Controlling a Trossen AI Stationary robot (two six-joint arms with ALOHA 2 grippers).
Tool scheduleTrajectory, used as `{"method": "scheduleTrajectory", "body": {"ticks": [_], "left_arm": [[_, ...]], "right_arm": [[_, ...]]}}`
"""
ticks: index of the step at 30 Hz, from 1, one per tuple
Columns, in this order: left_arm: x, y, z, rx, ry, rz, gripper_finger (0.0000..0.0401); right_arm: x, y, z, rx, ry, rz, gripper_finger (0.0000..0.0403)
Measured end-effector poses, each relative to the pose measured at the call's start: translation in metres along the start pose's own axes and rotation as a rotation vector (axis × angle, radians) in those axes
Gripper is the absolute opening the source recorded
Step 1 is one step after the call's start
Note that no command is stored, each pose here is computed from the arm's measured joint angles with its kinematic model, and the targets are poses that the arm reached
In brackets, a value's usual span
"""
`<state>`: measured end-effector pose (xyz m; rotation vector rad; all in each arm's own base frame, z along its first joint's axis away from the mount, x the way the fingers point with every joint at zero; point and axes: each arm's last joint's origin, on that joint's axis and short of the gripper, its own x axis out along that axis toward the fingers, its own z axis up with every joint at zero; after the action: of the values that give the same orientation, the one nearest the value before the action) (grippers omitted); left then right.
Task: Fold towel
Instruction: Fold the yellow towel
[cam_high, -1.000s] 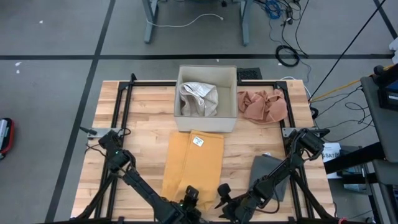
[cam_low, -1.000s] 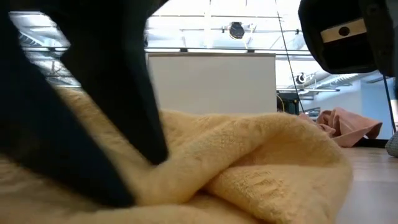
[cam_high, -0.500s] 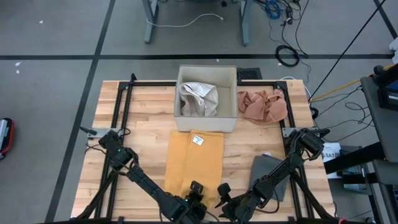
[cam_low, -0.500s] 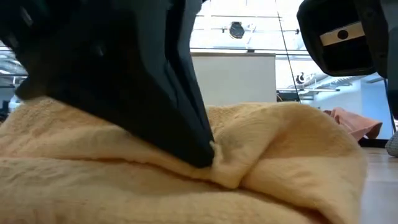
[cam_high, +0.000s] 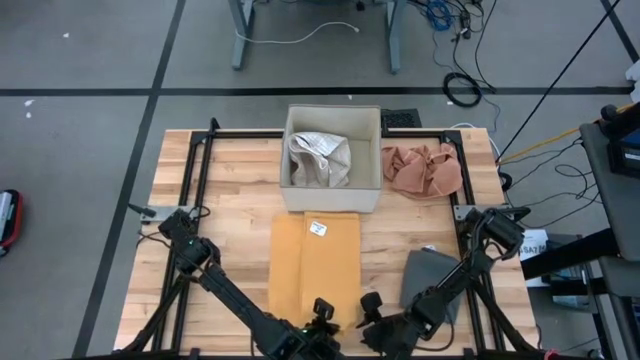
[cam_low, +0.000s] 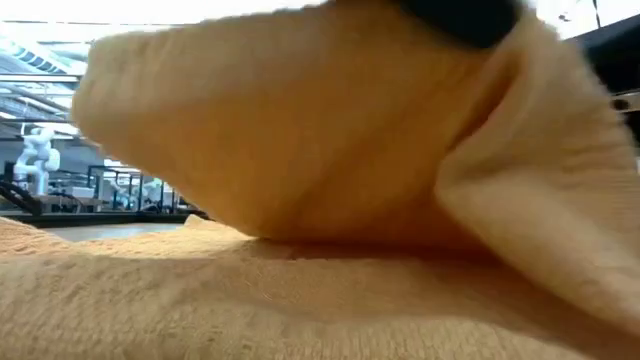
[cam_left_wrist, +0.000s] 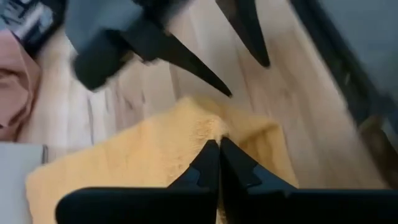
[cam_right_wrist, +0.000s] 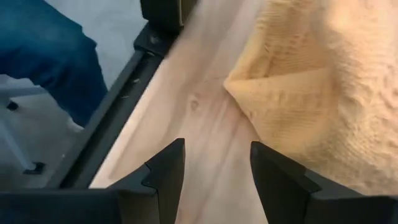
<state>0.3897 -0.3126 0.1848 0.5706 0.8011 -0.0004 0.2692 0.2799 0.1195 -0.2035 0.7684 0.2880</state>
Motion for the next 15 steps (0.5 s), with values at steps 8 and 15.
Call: {"method": "scheduleTrajectory", "body": {"ticks": [8, 15], "left_arm": [[0.005, 0.014, 0.014, -0.084, -0.070, 0.025, 0.0001], [0.013, 0.023, 0.020, -0.169, -0.105, -0.063, 0.0001]], "right_arm": [[-0.005, 0.009, -0.008, -0.008, 0.034, -0.018, 0.0169], [-0.010, 0.020, -0.012, -0.029, 0.033, 0.006, 0.0169]]}}
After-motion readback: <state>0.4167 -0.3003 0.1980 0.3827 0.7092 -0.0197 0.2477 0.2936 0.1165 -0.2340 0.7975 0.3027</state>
